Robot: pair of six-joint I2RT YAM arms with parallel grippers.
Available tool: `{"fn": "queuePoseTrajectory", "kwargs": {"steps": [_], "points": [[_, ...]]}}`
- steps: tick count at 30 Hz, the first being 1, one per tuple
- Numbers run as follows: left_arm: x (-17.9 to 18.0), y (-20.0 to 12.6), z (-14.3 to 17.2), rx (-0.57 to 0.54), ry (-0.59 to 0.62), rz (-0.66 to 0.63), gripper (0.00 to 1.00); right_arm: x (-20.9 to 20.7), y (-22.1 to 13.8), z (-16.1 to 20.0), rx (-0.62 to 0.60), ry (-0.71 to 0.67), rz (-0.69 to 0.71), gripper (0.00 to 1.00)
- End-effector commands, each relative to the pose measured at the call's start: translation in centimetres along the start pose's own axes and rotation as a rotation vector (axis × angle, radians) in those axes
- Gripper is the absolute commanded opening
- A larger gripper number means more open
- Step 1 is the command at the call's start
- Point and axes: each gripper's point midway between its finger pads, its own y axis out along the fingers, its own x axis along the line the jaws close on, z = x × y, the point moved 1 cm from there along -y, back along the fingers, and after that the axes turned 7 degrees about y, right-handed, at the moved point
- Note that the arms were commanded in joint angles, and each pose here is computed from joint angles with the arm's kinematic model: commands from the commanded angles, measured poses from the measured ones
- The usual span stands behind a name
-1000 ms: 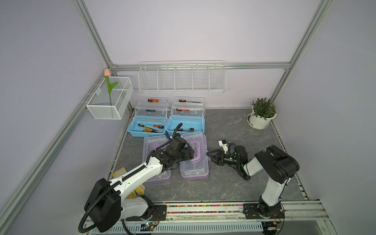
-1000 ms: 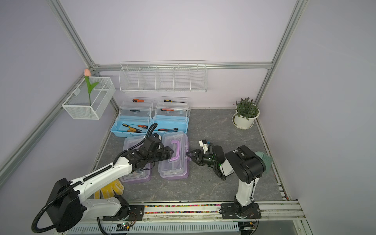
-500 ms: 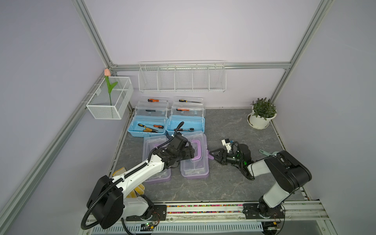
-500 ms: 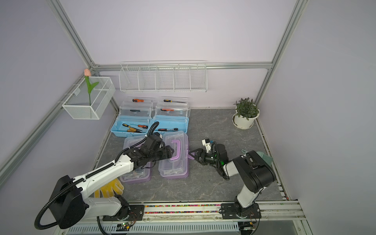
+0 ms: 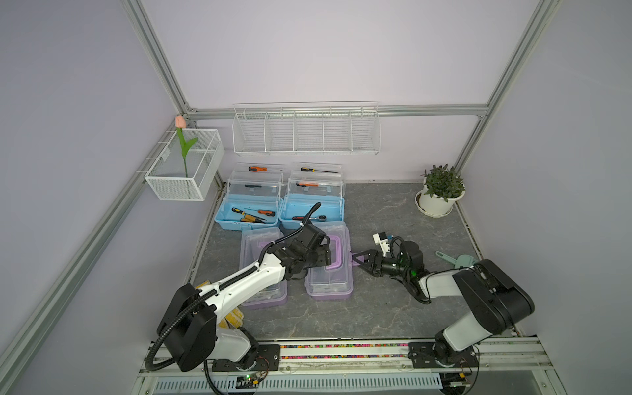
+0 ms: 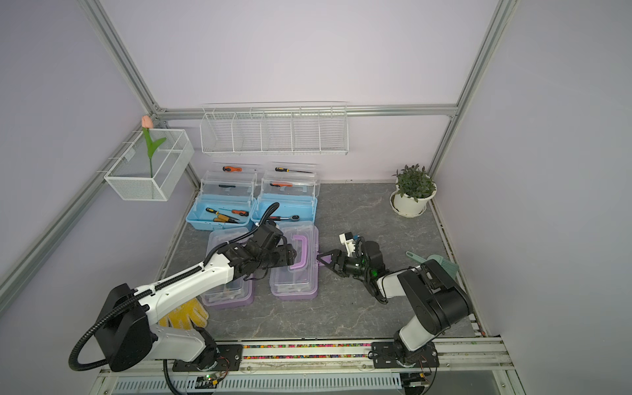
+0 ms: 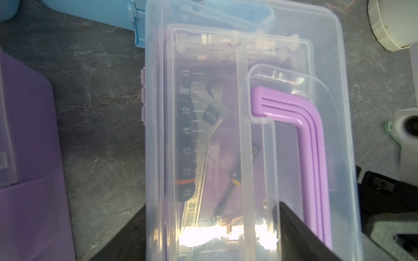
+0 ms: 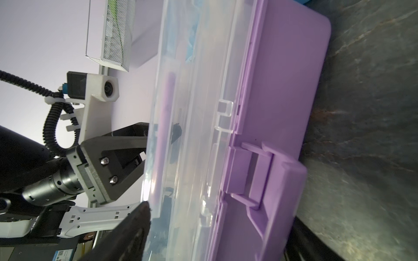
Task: Close toolboxes
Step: Fasten the toolbox latch on the toolbox.
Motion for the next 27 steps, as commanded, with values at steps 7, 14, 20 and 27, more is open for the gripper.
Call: {"fn": "queuePoseTrajectory", "kwargs": {"steps": [7, 14, 20, 27], "points": [[2.6, 2.5, 5.7, 0.223, 0.064, -0.134, 0.70, 1.1, -0.6, -0.1, -0.017, -0.095, 0.041, 0.85], [2.1, 2.9, 5.7, 0.225, 0.072, -0.120, 0.70, 1.1, -0.7, 0.1, -0.015, -0.121, 0.068, 0.73], [1.5, 3.0, 5.7, 0.220, 0.081, -0.111, 0.70, 1.4, -0.5, 0.1, -0.010, -0.134, 0.067, 0.61], [1.2, 3.1, 5.7, 0.226, 0.093, -0.106, 0.70, 1.4, -0.5, -0.1, -0.012, -0.134, 0.087, 0.45]]}}
